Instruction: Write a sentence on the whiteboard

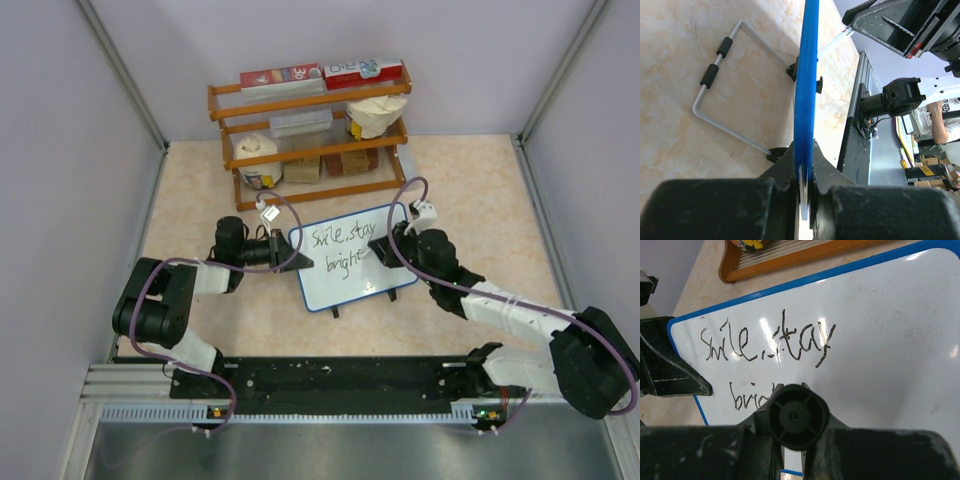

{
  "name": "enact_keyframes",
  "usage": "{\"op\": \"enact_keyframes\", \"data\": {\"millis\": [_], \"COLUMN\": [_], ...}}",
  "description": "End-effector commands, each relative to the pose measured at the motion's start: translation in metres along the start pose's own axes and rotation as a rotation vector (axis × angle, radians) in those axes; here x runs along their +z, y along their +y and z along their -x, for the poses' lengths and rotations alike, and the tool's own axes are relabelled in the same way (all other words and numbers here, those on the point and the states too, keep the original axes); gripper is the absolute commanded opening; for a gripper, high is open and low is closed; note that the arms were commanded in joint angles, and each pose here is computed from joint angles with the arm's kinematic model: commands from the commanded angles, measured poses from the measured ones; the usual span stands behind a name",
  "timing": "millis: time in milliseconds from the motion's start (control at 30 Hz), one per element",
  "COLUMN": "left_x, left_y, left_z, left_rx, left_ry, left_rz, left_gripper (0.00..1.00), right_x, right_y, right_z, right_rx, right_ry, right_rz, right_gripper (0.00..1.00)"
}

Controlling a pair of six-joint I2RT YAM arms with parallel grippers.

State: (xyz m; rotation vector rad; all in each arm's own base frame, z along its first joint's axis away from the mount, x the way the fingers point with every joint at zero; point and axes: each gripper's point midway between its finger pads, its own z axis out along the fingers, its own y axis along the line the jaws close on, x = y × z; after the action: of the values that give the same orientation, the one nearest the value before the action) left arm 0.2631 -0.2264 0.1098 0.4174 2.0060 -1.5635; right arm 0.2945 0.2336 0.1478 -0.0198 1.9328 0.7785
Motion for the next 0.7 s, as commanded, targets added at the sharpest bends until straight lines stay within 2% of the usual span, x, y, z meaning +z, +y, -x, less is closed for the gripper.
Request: {"op": "enact_keyframes", "data": {"millis": [0,267,667], "left_x": [0.001,0.001,0.001], "left_y": [0.018,0.018,0.018], "left_z": [-0.004,-0.004,-0.004], "left_rx": [0.004,0.004,0.004], "left_ry": [-0.012,-0.013,-0.012], "left_rz": [0.073,0.075,0.074], "left_gripper": [0.00,0.00,0.00], "right_x": [-0.005,-0.010,-0.010], "right_y": [-0.021,-0.027,-0.019], "right_z": [-0.018,-0.020,0.009], "right_rx": [-0.018,-0.023,-0.026], "right_ry": [0.044,0.042,-0.026], "right_rz": [-0.062,-0.086,-0.093], "right_gripper": [0.00,0.00,0.00]}}
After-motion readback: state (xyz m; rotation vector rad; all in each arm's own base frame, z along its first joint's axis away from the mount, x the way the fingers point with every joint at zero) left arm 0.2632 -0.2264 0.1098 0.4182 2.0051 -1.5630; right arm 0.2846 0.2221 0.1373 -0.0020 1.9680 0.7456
